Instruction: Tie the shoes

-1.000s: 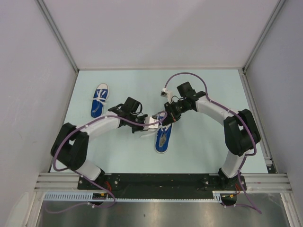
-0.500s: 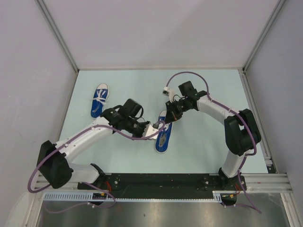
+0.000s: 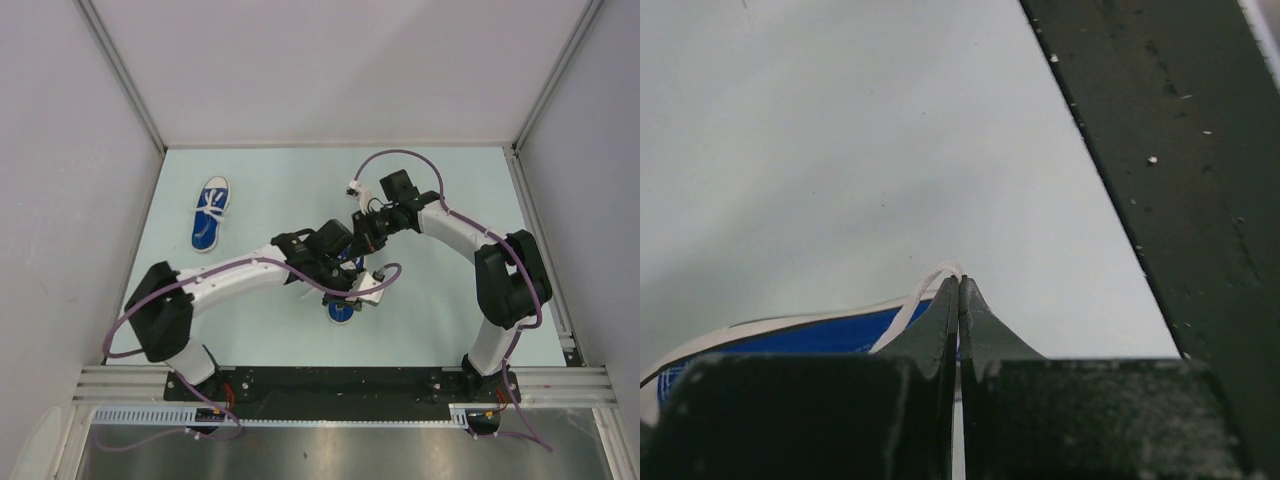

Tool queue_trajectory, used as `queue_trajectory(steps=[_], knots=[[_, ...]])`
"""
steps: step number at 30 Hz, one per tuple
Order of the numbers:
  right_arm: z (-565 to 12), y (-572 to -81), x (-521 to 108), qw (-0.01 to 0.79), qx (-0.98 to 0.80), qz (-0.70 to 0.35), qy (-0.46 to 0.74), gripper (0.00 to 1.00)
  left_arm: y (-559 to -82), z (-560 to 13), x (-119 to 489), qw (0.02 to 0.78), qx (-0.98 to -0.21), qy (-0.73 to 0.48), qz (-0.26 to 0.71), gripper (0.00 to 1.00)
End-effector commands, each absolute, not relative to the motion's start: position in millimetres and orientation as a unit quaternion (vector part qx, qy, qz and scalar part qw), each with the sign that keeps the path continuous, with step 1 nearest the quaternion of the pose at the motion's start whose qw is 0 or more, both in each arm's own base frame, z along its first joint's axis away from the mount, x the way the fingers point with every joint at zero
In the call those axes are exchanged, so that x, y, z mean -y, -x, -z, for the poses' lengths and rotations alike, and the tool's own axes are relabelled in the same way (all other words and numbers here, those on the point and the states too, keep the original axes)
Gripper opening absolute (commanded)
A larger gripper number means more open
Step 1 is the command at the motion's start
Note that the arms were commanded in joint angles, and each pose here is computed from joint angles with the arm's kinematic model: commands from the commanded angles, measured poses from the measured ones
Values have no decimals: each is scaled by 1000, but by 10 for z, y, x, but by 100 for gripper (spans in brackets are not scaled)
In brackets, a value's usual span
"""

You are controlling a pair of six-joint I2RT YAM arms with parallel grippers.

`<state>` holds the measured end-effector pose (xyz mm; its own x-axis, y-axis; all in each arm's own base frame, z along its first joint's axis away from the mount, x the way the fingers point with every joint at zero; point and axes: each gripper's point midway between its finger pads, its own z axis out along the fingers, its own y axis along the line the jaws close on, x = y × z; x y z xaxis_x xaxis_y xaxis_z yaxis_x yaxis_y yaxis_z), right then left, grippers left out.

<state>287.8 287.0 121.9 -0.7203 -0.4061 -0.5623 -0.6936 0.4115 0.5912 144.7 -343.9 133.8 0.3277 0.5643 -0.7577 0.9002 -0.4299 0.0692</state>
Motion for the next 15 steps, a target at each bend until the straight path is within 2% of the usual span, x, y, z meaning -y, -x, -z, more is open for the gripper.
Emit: queue_trajectory(steps=[1,6,15], knots=[[-1485,-2941,-2953,200,-801,-444,348,0,-1710,-1369,3825,295,-487,-750,336,0],[-1492,-2901,-2958,194,-797,-452,352,0,-1935,-1329,4143,343,-491,-730,328,0],[-1403,-2878,-2952,179,-793,-461,357,0,-2093,-1126,4354,369,-509,-712,313,0]])
